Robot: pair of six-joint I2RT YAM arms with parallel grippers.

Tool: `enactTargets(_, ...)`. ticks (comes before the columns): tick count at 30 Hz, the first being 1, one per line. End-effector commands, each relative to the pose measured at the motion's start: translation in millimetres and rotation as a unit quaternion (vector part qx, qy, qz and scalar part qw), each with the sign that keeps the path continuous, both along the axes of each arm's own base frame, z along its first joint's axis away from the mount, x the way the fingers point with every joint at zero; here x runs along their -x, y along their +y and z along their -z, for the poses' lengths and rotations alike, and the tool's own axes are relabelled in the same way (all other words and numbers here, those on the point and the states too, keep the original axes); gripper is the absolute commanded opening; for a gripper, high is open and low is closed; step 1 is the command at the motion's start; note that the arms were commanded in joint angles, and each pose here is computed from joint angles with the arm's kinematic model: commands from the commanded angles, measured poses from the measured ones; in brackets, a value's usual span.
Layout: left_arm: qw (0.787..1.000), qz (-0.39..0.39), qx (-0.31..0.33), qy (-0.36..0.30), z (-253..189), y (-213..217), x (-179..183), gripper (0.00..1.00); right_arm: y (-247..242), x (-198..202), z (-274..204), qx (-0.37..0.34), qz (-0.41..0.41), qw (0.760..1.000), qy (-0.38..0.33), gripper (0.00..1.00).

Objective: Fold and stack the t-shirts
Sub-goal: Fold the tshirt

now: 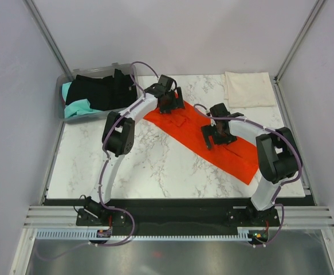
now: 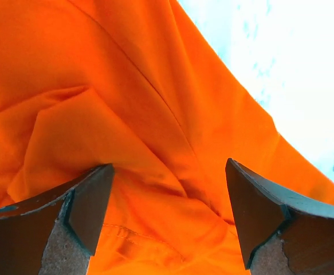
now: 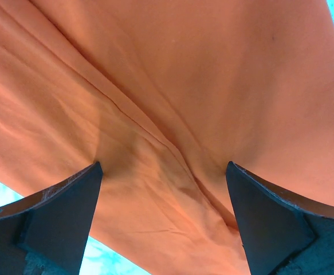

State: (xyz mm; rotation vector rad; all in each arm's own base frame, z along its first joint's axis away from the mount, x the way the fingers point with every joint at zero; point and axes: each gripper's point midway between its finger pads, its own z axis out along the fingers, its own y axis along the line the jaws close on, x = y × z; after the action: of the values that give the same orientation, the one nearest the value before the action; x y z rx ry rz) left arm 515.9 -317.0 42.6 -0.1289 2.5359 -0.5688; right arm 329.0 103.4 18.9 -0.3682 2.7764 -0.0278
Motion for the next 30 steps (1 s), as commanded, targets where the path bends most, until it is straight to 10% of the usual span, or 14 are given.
enactTargets(1, 1.0, 0.022, -0.019, 0.0, 17.7, 12.9, -16.4, 0.88, 9.9, -9.8, 9.3, -0.023, 0.023, 0.999, -0.003, 0.98)
enactTargets(18, 0.982, 0.049, 0.081, -0.162, -31.2, 7.5, -110.5, 0.91, 105.6, 20.7, 25.0, -0.15, 0.21, 0.965, 0.05, 0.98)
enactTargets(30, 0.973, 0.095, 0.08, -0.192, -117.6, 4.9, -83.0, 0.95, 183.5, 11.7, -35.2, -0.239, 0.209, 0.948, 0.009, 0.98)
